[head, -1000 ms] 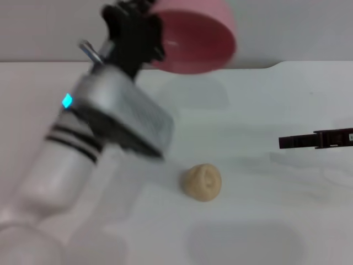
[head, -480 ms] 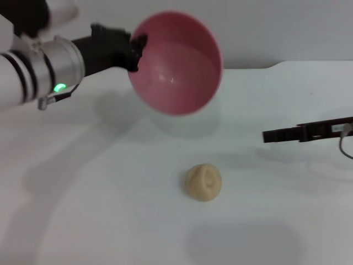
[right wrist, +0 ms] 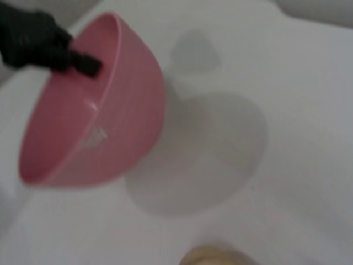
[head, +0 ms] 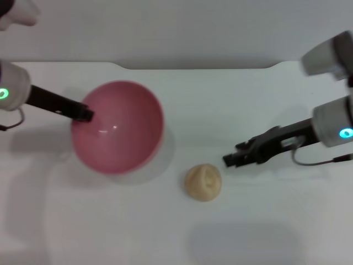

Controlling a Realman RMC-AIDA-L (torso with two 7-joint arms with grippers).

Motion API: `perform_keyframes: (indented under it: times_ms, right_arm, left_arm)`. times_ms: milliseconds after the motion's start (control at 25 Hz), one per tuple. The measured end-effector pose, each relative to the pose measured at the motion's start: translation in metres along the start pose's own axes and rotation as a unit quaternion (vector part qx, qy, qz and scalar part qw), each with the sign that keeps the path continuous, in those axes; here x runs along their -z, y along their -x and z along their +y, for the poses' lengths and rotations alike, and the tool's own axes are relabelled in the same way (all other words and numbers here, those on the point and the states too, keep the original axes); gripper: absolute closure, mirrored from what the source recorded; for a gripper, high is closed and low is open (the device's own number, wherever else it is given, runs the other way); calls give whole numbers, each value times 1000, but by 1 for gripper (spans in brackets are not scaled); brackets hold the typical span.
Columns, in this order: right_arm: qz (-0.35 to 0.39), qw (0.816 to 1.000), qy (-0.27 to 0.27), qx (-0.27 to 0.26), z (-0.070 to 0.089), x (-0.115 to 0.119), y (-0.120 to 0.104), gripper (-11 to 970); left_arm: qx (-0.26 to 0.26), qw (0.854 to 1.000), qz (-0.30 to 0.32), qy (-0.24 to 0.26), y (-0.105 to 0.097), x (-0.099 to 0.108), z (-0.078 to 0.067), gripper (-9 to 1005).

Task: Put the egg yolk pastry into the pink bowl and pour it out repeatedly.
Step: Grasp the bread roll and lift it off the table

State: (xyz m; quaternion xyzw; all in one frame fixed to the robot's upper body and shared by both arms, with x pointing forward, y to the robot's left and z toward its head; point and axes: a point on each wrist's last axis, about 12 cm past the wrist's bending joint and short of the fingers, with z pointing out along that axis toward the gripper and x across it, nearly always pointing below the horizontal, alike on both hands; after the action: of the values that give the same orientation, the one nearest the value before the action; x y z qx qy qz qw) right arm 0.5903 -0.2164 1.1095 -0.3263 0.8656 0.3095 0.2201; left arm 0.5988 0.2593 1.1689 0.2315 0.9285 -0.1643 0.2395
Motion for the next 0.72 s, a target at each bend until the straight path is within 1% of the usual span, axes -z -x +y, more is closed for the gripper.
perform_keyframes:
  times_ms: [80,120,280,560,720]
  right_arm:
    - [22,999,-7,30,6,-11,4,523]
    - [33,998,-9,46,9,-16,5,524]
    - [54,994,-20,90,18,-33,11,529]
    - [56,990,-27,127,29,-51,17,538]
    - [55,988,-24,141,31,-60,15,544]
  left_arm:
    - [8,1000,5,7,-2,4,2,997]
    - [25,999,5,22,-9,11,6,997]
    - [40,999,0,34,-18,20,10,997]
    - [46,998,6,32,-23,20,9,997]
    - [44,999,7,30,-22,19,8,997]
